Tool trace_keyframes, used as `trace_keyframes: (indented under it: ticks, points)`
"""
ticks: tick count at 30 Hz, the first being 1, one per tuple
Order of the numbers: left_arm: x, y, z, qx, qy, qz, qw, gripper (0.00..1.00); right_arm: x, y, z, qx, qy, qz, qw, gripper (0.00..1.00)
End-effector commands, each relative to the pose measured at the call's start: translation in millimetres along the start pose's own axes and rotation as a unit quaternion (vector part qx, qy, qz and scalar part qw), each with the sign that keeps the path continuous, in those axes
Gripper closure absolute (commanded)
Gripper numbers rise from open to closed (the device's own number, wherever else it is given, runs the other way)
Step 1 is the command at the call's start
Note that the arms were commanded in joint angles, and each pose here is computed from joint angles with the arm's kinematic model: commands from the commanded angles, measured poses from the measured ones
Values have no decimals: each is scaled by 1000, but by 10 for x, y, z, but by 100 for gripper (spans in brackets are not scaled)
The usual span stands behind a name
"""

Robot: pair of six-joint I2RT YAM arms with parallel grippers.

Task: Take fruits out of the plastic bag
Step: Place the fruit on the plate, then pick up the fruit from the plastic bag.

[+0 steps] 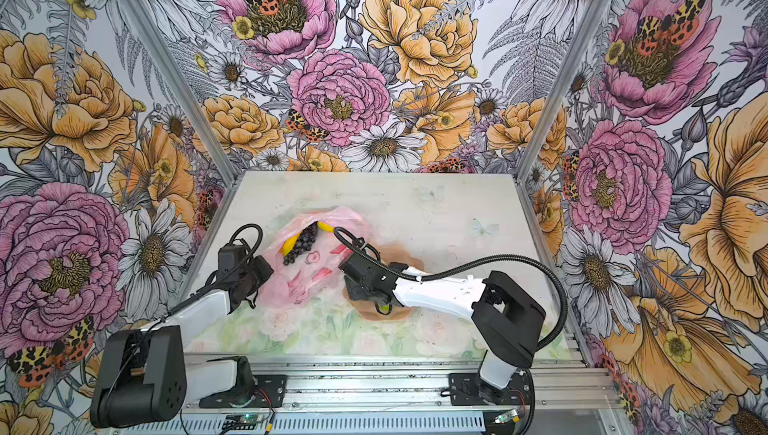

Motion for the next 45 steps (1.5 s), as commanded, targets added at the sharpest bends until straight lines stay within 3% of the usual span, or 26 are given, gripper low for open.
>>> trace_keyframes:
  ticks: [1,8,16,31,45]
  points:
    - [61,-112,102,3,-9,-21,1000,97,184,-293,-314,-61,31,-29,997,30]
    - [79,-385,178,-11,-36,-24,999,100,583,-216,-583,-76,29,-56,995,30]
    - [70,-691,353,-45,-79,4,996,100,1052,351,-848,-68,37,-70,995,31]
    - [24,-756,419,-43,-63,16,997,100,1019,1481,-1140,-65,127,-41,989,22]
    - [63,-726,462,-41,-55,7,998,100,1053,1756,-1430,-98,149,-53,982,14]
Point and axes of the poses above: each gripper's point midway between its finger pads, its own y axis out along the fingers, its own x axis along the line the jaws close on, z = x × y, the point moved 6 cm from there along -y, back along the fingers, and after that the axes turned 15 degrees about y, right-handed, at the moved point
